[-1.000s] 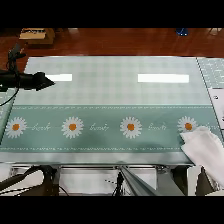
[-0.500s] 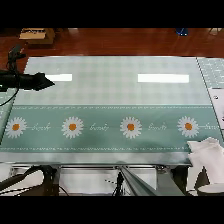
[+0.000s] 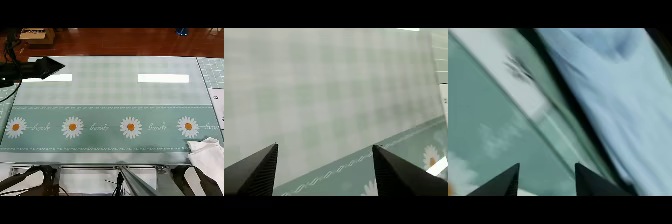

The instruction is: Fold the shirts.

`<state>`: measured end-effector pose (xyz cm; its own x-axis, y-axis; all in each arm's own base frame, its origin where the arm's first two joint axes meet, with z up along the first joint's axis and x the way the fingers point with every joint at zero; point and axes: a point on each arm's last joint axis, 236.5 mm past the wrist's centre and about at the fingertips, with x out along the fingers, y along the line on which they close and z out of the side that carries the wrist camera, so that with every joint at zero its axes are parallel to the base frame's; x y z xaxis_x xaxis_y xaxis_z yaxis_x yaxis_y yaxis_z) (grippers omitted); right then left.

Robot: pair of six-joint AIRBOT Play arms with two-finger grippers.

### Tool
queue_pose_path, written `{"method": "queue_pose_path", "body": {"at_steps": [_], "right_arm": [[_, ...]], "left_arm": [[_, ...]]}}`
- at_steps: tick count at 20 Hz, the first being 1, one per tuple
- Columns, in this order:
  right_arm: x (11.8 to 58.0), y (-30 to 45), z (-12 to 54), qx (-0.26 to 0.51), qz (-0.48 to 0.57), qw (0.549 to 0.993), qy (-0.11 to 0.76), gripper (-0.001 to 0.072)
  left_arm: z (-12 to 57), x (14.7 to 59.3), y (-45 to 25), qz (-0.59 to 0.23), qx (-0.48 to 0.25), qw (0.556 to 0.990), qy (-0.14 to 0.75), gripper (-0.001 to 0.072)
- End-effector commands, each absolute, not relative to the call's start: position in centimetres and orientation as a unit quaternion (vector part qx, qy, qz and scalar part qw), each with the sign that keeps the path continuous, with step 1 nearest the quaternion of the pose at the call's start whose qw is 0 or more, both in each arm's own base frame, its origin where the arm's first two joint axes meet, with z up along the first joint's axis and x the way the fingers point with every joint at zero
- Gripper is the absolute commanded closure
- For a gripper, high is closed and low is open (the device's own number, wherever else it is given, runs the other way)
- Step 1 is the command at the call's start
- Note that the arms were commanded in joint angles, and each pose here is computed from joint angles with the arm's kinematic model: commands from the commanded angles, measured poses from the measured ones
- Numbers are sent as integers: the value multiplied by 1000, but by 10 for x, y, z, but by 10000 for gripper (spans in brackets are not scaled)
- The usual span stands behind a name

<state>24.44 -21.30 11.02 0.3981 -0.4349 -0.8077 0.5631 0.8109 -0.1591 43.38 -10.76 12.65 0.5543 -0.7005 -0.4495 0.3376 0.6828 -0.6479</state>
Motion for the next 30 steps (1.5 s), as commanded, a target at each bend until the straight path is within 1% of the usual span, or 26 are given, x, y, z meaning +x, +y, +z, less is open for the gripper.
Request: {"method": "queue_pose_path", "body": {"at_steps": [1, 2, 3, 4, 6, 7, 8, 10, 11, 14, 30], "right_arm": [[396, -52, 149, 134, -83, 916, 370, 263], [411, -10, 135, 139, -37, 906, 399, 124], [414, 25, 117, 137, 1, 888, 439, 99], [408, 51, 97, 126, 26, 864, 487, 99], [389, 78, 69, 91, 57, 823, 558, 100], [379, 84, 63, 72, 71, 810, 577, 99], [370, 85, 61, 52, 81, 802, 589, 100], [356, 81, 62, 39, 84, 789, 607, 100], [351, 76, 63, 28, 80, 786, 612, 102], [345, 73, 66, 20, 79, 784, 616, 103], [345, 73, 66, 21, 80, 784, 616, 103]], "left_arm": [[133, 432, -133, -315, -163, 856, 375, 14], [116, 429, -124, -263, -111, 859, 424, 14], [109, 427, -117, -215, -72, 861, 455, 14], [108, 424, -114, -185, -31, 864, 468, 13], [107, 420, -116, -154, 35, 864, 478, 12], [102, 416, -112, -136, 57, 860, 488, 13], [93, 410, -108, -120, 69, 849, 509, 35], [78, 395, -105, -108, 67, 826, 550, 35], [74, 394, -105, -106, 66, 821, 556, 34], [72, 394, -105, -106, 67, 820, 559, 34], [71, 394, -105, -106, 67, 819, 559, 33]]}}
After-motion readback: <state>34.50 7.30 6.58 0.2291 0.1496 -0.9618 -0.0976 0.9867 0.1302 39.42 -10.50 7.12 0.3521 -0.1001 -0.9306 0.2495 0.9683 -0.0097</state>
